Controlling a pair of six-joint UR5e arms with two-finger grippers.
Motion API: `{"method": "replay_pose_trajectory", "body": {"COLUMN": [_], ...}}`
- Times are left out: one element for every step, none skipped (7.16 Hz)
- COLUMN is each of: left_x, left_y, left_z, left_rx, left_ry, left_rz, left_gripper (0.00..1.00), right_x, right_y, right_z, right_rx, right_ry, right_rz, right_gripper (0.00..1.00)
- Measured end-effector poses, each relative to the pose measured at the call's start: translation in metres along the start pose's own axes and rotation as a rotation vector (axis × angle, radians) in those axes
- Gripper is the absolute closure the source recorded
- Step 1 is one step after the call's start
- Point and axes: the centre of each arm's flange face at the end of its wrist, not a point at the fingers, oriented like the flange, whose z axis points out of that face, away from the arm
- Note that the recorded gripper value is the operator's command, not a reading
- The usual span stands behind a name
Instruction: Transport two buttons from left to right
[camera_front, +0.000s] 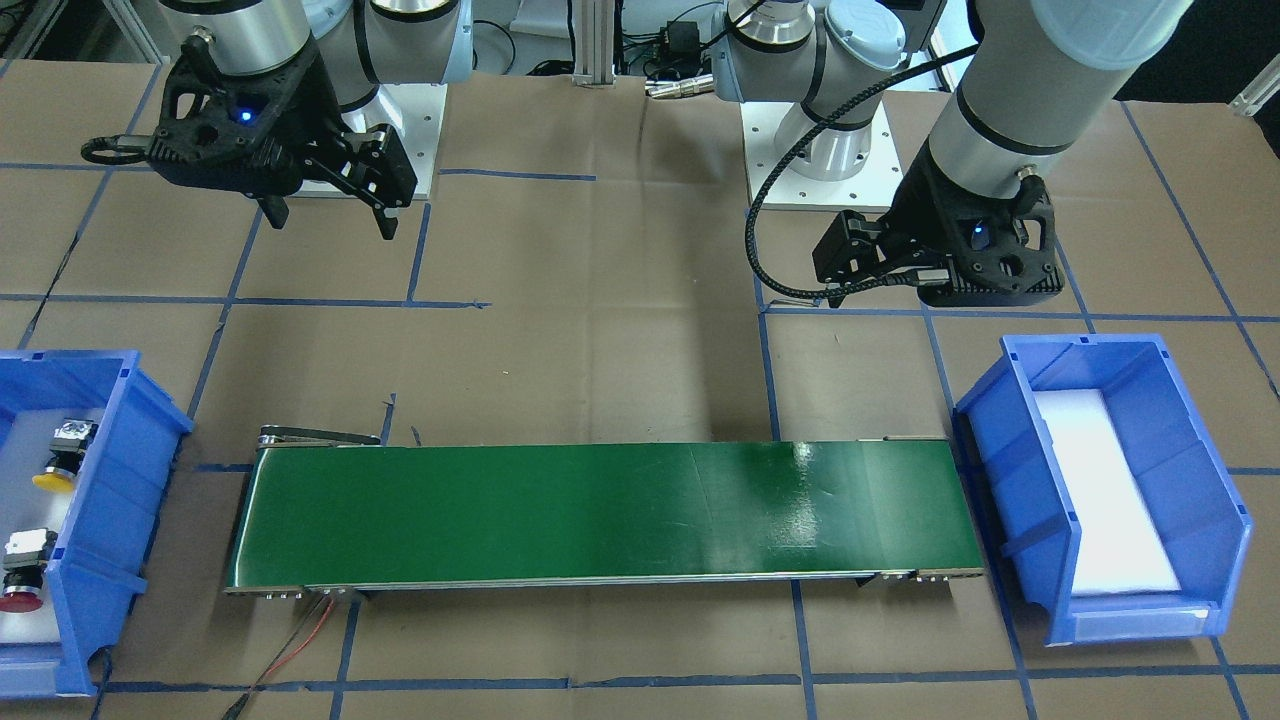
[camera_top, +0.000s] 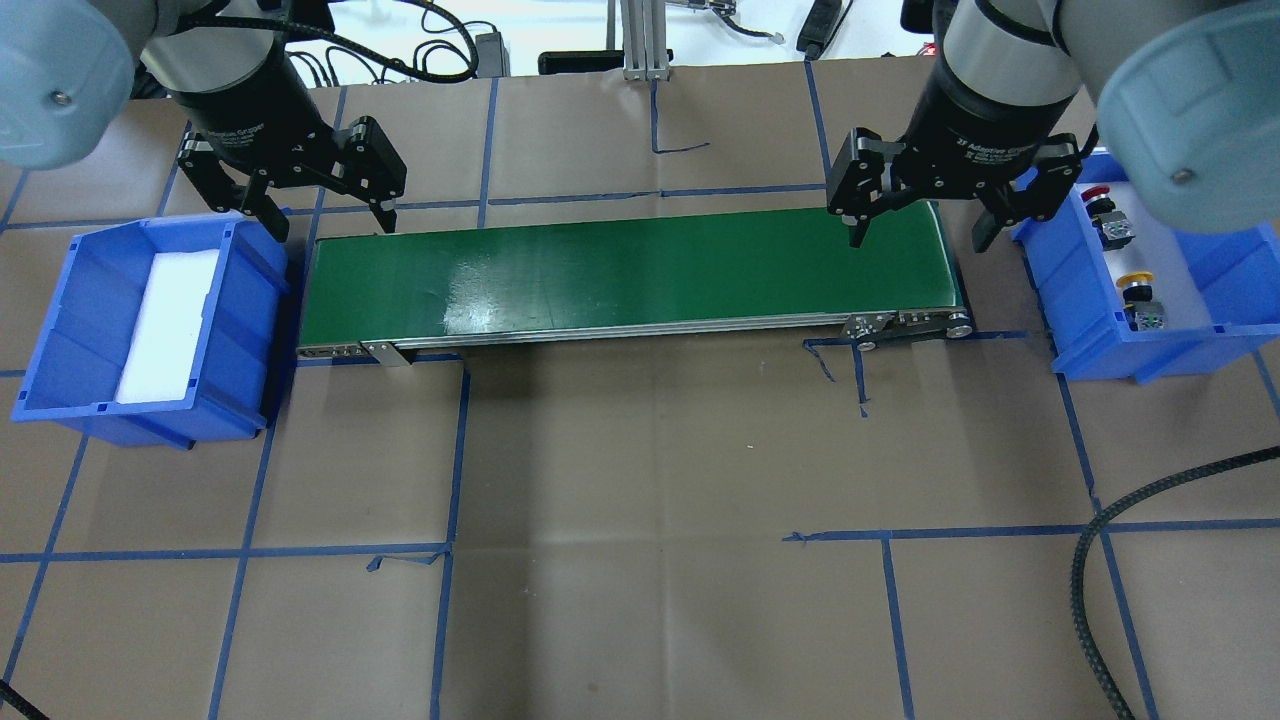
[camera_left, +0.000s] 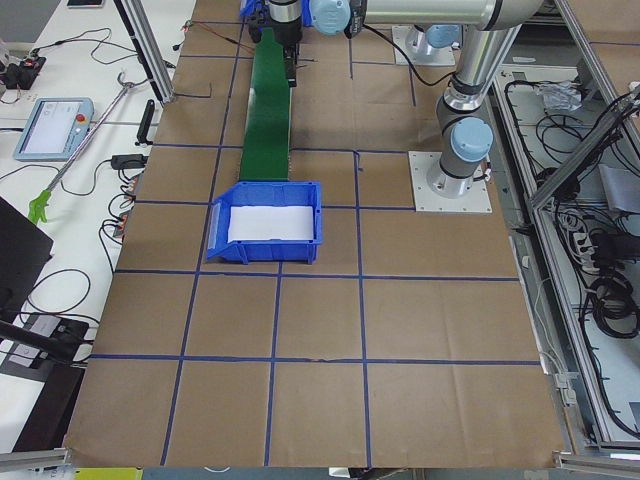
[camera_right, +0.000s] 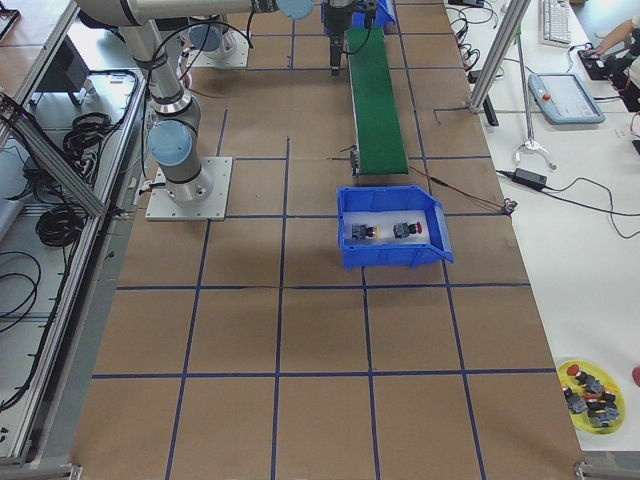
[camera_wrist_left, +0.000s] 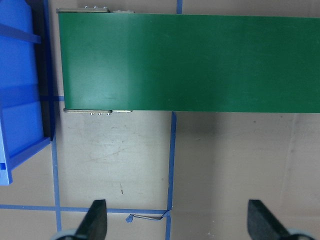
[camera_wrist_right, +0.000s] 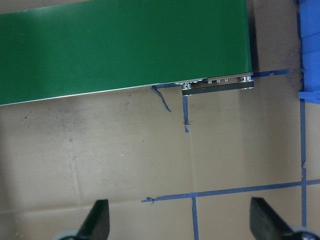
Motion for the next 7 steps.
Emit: {"method": "replay_pose_trajectory", "body": {"left_x": [-0.0001,-0.0001,-0.0001,0.0000,0.0000,0.0000,0.0000], "left_y": [0.0000,0.0000,-0.0001,0.0000,0.0000,0.0000,0.0001], "left_z": [0.0000,-0.0001,-0.0001,-0.0001,0.0000,0.0000,-0.0002], "left_rx": [0.000,0.000,0.001,0.000,0.000,0.000,0.000], "left_ry": [-0.001,-0.001,-0.001,0.000,0.000,0.000,0.000], "left_rz": [0.000,0.000,0.000,0.000,0.000,0.000,0.000], "left_gripper": [0.00,0.00,0.00,0.00,0.00,0.00,0.00], "right_x": [-0.0010,-0.0015,-0.0020,-0.0019,-0.0012,-0.0010,-0.0005], "right_y": [0.0028,0.0027,0.0012,-0.0003,-0.0013,-0.0017,-0.0020], "right_z": [-0.0012,-0.0027,-0.0031,-0.0031,-0.0033,-0.0028,-0.0022], "right_rx": [0.005,0.014,0.026,0.037,0.042,0.042,0.041], "right_ry": [-0.001,-0.004,-0.006,-0.008,-0.010,-0.011,-0.010], "right_rz": [-0.004,-0.005,-0.004,-0.003,-0.002,-0.002,-0.001], "right_gripper": [0.00,0.00,0.00,0.00,0.00,0.00,0.00]}}
